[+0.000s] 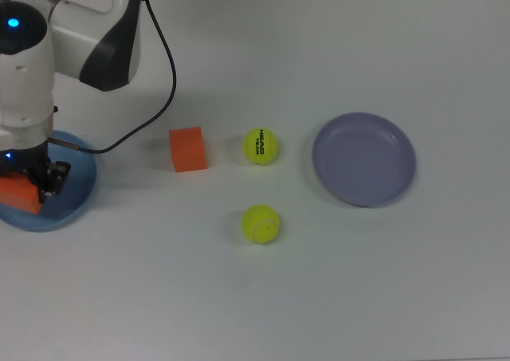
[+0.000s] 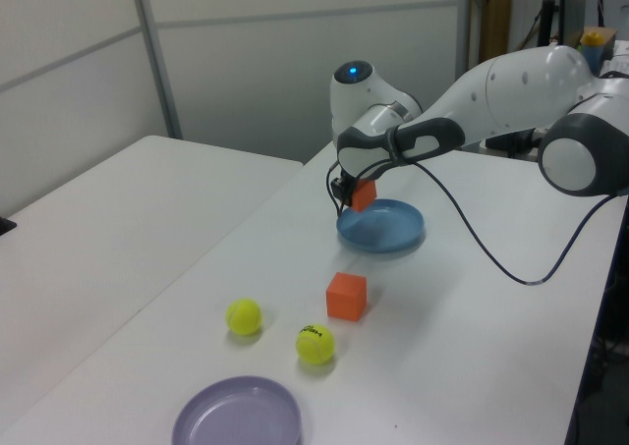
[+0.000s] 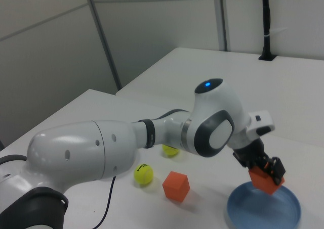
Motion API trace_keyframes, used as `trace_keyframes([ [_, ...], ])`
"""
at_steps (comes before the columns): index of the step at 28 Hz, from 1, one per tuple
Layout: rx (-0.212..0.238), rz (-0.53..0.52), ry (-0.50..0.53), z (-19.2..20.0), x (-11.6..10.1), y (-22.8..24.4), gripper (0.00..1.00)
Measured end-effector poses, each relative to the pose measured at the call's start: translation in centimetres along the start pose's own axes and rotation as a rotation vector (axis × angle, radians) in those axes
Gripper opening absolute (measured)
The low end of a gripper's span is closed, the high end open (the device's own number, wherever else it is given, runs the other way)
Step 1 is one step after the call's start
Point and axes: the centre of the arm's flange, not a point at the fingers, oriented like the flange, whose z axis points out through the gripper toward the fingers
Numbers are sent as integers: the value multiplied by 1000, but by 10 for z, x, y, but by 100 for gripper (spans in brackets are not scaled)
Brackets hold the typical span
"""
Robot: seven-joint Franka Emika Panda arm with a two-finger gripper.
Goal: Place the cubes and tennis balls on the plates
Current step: 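Lower the cube onto the blue plate and open the gripper, then move the gripper to the second orange cube and grasp it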
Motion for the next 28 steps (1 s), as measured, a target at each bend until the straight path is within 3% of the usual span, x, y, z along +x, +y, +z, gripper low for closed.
trace_keyframes([
  [3,3,1,-25,12,-5,-3,71],
  [4,3,3,-29,14,-6,-4,75],
  [5,4,4,-33,17,-6,-5,85],
  [10,0,6,-109,18,-12,-3,100],
  [14,-1,-11,-194,-1,-15,-1,100],
  [18,25,-77,-312,-48,-23,-17,100],
  [23,73,-191,-431,-108,-38,-80,100],
  [28,88,-304,-481,-126,-52,-151,100],
])
